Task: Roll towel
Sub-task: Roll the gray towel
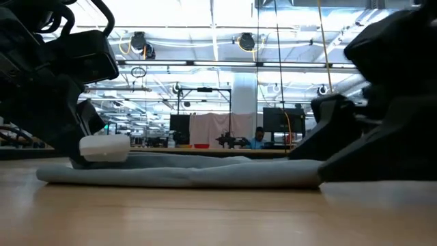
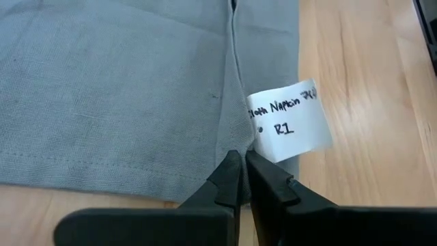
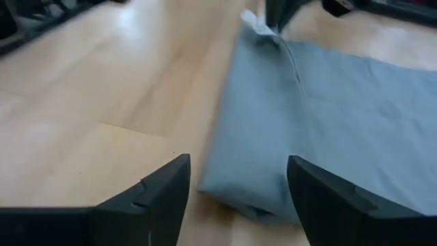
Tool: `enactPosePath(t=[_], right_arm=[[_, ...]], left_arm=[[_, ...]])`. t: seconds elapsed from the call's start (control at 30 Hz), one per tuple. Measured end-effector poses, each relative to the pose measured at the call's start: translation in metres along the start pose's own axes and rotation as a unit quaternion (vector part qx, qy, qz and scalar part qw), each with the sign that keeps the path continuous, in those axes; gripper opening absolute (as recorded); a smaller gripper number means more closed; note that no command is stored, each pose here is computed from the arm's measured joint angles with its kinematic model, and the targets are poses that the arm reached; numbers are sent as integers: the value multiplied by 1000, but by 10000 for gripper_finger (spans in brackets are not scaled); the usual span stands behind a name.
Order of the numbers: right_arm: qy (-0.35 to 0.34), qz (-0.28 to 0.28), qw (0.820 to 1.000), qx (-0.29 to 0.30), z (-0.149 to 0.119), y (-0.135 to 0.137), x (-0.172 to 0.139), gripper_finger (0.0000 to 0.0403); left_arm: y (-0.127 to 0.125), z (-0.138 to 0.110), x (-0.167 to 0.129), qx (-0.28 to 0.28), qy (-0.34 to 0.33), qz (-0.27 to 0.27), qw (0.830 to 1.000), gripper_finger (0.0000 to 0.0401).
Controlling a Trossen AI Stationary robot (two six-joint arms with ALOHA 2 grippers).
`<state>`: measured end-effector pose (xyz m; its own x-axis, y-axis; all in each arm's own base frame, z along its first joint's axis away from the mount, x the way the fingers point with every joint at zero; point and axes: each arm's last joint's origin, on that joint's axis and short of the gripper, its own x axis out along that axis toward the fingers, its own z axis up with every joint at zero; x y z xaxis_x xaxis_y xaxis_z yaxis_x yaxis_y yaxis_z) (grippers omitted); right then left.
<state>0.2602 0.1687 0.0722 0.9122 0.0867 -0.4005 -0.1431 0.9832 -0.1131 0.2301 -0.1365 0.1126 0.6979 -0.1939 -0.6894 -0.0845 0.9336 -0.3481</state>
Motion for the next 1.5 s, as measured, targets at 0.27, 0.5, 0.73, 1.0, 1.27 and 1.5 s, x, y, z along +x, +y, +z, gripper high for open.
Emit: enactPosePath(t=[0.27, 0.5, 0.73, 1.0, 1.27, 1.5], right_arm=[[34, 6, 998, 50, -6, -7, 4, 211], [48, 8, 994, 102, -7, -12, 6, 193], [48, 7, 993, 111, -8, -12, 6, 157], [49, 10, 992, 115, -8, -12, 6, 96], [50, 10, 992, 114, -8, -12, 6, 59], [51, 10, 992, 117, -9, -12, 6, 43]], left_arm=[[-1, 1, 0, -1, -6, -2, 1000, 25], [-6, 8, -10, -5, -22, -24, 999, 89], [-20, 14, -39, 22, -65, -33, 997, 188], [-36, -14, -37, 107, -92, 29, 990, 207], [-47, -39, 1, 166, -101, 28, 981, 225], [-47, -44, 15, 177, -103, 70, 976, 276]])
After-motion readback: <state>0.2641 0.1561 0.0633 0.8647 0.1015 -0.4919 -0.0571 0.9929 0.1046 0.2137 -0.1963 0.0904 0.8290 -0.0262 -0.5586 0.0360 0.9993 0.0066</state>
